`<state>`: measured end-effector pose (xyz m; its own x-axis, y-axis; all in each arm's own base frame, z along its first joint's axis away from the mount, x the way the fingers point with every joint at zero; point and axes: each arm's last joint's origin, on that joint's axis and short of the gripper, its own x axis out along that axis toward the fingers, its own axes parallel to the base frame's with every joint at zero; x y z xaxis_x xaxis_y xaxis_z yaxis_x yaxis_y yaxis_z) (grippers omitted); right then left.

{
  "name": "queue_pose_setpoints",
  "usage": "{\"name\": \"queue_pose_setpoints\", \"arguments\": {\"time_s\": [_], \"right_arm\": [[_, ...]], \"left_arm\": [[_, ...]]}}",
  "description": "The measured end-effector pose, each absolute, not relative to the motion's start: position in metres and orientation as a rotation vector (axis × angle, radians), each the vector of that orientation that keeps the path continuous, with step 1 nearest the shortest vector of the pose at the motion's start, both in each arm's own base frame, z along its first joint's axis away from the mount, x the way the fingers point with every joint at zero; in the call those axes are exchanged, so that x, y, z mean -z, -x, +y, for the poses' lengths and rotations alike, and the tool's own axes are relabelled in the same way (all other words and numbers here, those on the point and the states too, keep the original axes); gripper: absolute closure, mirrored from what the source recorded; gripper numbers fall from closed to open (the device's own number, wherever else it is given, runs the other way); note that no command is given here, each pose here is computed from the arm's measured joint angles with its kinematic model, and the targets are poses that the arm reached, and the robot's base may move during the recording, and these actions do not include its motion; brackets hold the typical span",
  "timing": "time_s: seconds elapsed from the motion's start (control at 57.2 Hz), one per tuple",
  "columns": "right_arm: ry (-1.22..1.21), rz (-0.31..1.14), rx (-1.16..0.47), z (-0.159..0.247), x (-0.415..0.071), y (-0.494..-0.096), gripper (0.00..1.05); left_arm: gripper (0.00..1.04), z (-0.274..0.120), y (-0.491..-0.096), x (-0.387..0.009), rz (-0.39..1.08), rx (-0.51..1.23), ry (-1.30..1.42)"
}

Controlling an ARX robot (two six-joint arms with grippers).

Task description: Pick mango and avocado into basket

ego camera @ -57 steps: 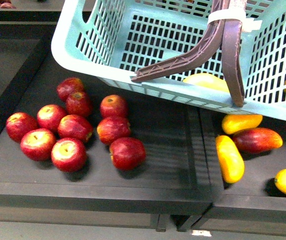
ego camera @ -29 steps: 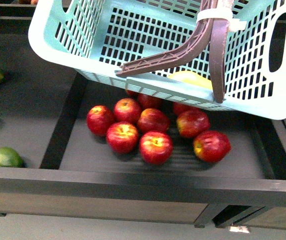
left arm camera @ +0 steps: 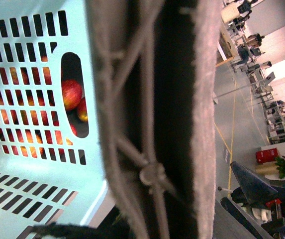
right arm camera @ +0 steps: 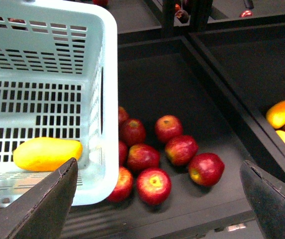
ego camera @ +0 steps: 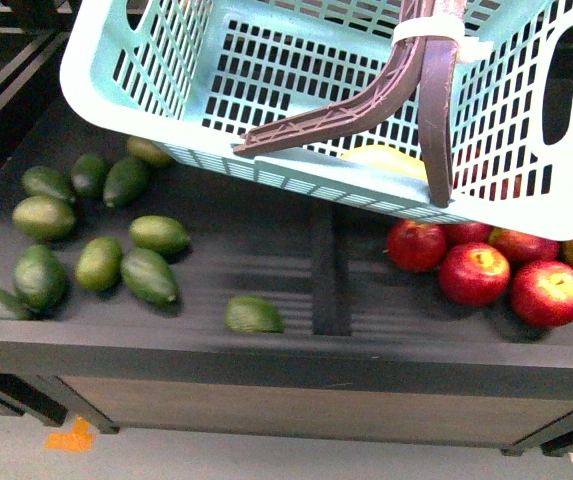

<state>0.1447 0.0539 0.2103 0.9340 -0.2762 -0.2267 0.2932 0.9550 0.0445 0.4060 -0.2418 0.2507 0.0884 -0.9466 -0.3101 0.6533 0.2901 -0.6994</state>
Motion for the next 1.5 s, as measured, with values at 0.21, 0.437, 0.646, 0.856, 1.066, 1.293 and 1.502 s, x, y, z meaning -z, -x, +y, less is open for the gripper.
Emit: {"name": "queue_pose_setpoints", "arguments": {"time_s": [0.21,0.437,0.646,0.856,1.066,1.293,1.502], "right_arm": [[-0.078,0.221,0.290,0.054,-0.210,-0.145,0.09],[-0.078,0.221,0.292,0.054,-0.210,-0.145,0.09],[-0.078,0.221,0.292,0.054,-0.210,-0.145,0.09],[-0.080,0.221,0.287,0.054,-0.210,-0.145,0.09],[-0.078,0.226,0.284,0.055,-0.210,-0.145,0.09],[-0.086,0.335,0.224,0.051,-0.210,-0.148,0.09],[-0.124,0.499,0.288,0.004,-0.203,-0.184,0.09]], "left_arm": [[0.93,-0.242,-0.406,-0.251,0.829,1.250,0.437],[0.93,-0.242,-0.406,-0.251,0.829,1.250,0.436],[0.93,-0.242,-0.406,-0.251,0.828,1.250,0.436],[0.93,-0.242,-0.406,-0.251,0.829,1.249,0.437],[0.93,-0.236,-0.409,-0.250,0.825,1.233,0.442],[0.94,-0.234,-0.411,-0.250,0.818,1.214,0.438],[0.94,-0.239,-0.408,-0.251,0.825,1.244,0.436]]}}
